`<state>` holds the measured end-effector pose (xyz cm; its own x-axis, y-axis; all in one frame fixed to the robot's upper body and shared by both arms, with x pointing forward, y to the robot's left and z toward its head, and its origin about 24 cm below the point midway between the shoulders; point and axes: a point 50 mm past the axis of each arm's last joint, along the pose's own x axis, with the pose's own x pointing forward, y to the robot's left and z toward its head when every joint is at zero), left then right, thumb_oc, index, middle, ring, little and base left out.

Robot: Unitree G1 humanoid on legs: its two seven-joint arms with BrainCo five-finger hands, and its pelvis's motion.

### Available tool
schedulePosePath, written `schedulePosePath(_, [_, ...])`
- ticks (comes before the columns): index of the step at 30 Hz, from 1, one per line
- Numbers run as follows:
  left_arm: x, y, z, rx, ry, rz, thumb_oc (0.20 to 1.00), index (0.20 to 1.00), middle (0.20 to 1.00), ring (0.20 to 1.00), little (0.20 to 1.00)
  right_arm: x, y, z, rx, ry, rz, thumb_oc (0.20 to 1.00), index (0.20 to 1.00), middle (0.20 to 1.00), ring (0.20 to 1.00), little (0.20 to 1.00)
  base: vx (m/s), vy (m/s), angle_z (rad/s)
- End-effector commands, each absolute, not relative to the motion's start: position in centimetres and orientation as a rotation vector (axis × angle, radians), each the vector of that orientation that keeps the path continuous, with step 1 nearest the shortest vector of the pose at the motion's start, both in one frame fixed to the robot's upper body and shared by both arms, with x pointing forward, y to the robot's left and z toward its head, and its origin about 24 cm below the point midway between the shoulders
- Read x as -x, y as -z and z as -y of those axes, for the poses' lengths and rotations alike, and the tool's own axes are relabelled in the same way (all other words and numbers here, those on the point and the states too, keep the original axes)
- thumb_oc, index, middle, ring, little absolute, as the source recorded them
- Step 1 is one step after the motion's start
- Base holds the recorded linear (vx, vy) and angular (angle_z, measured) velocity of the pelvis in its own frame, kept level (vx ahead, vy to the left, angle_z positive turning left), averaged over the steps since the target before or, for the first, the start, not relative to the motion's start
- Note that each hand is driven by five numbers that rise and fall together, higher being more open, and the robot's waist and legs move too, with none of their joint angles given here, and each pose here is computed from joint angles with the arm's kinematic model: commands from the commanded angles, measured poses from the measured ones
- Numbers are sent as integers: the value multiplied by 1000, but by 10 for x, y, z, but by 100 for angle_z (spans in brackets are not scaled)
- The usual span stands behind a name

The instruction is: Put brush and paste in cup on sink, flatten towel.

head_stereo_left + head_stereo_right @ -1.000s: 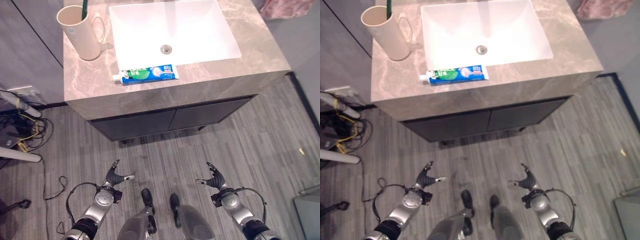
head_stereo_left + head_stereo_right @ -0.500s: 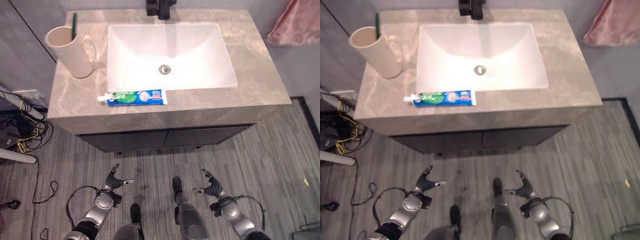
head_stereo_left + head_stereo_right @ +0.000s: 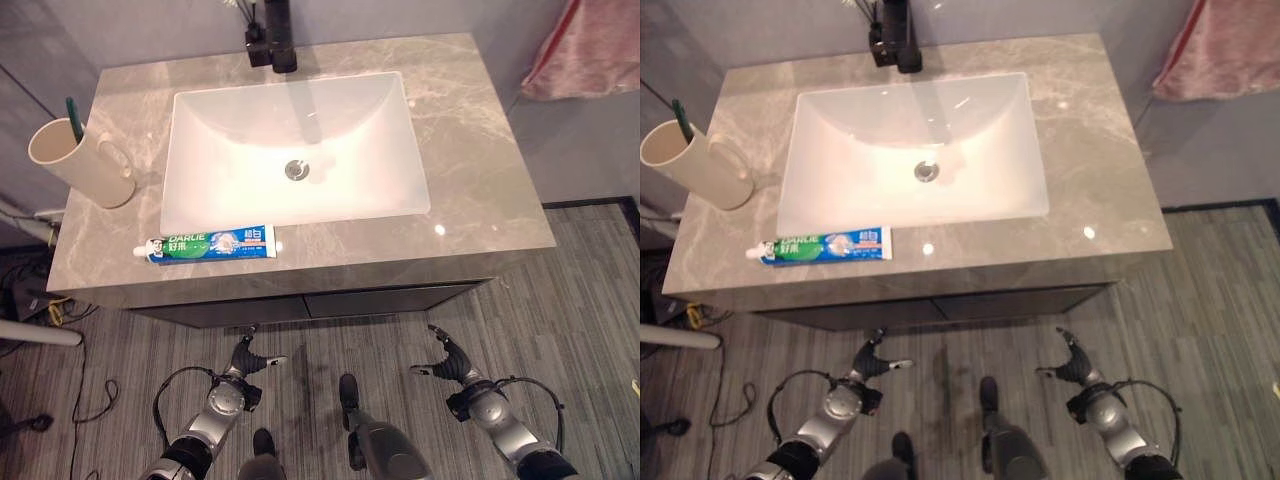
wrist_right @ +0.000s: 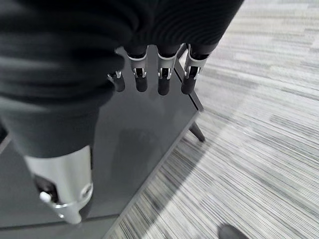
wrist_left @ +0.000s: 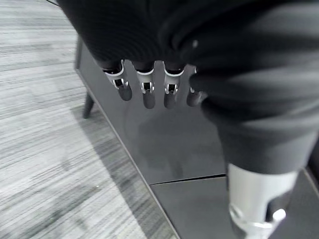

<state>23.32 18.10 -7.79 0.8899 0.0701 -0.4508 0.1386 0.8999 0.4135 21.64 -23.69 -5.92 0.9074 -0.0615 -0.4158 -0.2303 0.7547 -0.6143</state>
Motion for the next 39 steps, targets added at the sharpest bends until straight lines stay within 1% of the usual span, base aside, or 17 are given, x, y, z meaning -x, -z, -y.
schedulePosePath(1, [-248, 64, -182, -503, 34, -395, 1000, 1000, 1000, 1000, 1000, -225, 48, 232, 682, -72, -358, 1000, 1000, 1000, 1000, 1000, 78, 80, 29])
schedulePosePath(5, [-247, 65, -186, -539, 23, -396, 1000, 1000, 1000, 1000, 1000, -224, 51, 233, 703, -60, -364, 1000, 1000, 1000, 1000, 1000, 146, 145, 41])
schedulePosePath(10, [-243, 69, -190, -572, 27, -407, 1000, 1000, 1000, 1000, 1000, -228, 54, 223, 776, -110, -355, 1000, 1000, 1000, 1000, 1000, 117, 151, -43])
schedulePosePath(12, [-237, 72, -199, -584, 5, -426, 1000, 1000, 1000, 1000, 1000, -235, 52, 212, 771, -128, -330, 1000, 1000, 1000, 1000, 1000, 148, 246, -59])
schedulePosePath(16, [-227, 78, -211, -607, -20, -474, 1000, 1000, 1000, 1000, 1000, -235, 57, 200, 765, -177, -343, 1000, 1000, 1000, 1000, 1000, 67, 145, -31])
schedulePosePath(19, [-225, 78, -215, -663, 11, -466, 1000, 1000, 1000, 1000, 1000, -237, 57, 197, 794, -214, -334, 1000, 1000, 1000, 1000, 1000, 29, 86, -7])
schedulePosePath(22, [-222, 77, -220, -709, 25, -458, 1000, 1000, 1000, 1000, 1000, -239, 56, 198, 807, -211, -326, 1000, 1000, 1000, 1000, 1000, 14, 25, 3])
schedulePosePath(25, [-213, 80, -228, -764, 45, -474, 1000, 1000, 1000, 1000, 1000, -238, 56, 203, 810, -199, -336, 1000, 1000, 1000, 1000, 1000, 23, -5, 7])
schedulePosePath(26, [-203, 85, -237, -782, 30, -512, 1000, 1000, 1000, 1000, 1000, -237, 57, 206, 802, -193, -344, 1000, 1000, 1000, 1000, 1000, 15, -38, 8])
schedulePosePath(30, [-192, 90, -244, -782, 13, -550, 1000, 1000, 1000, 1000, 1000, -235, 59, 207, 791, -198, -361, 1000, 1000, 1000, 1000, 1000, -33, -57, 16])
schedulePosePath(34, [-193, 79, -249, -820, 43, -479, 1000, 1000, 1000, 1000, 1000, -237, 57, 211, 804, -207, -351, 1000, 1000, 1000, 1000, 1000, -72, -80, 30])
schedulePosePath(36, [-191, 65, -256, -823, 60, -406, 1000, 1000, 1000, 1000, 1000, -235, 55, 221, 814, -192, -358, 1000, 1000, 1000, 1000, 1000, -69, -87, 43])
schedulePosePath(38, [-189, 61, -258, -816, 70, -390, 1000, 1000, 1000, 1000, 1000, -235, 55, 224, 810, -188, -363, 1000, 1000, 1000, 1000, 1000, -24, -36, 36])
schedulePosePath(39, [-188, 46, -265, -831, 84, -331, 1000, 1000, 1000, 1000, 1000, -231, 57, 229, 807, -189, -383, 1000, 1000, 1000, 1000, 1000, -13, -39, 27])
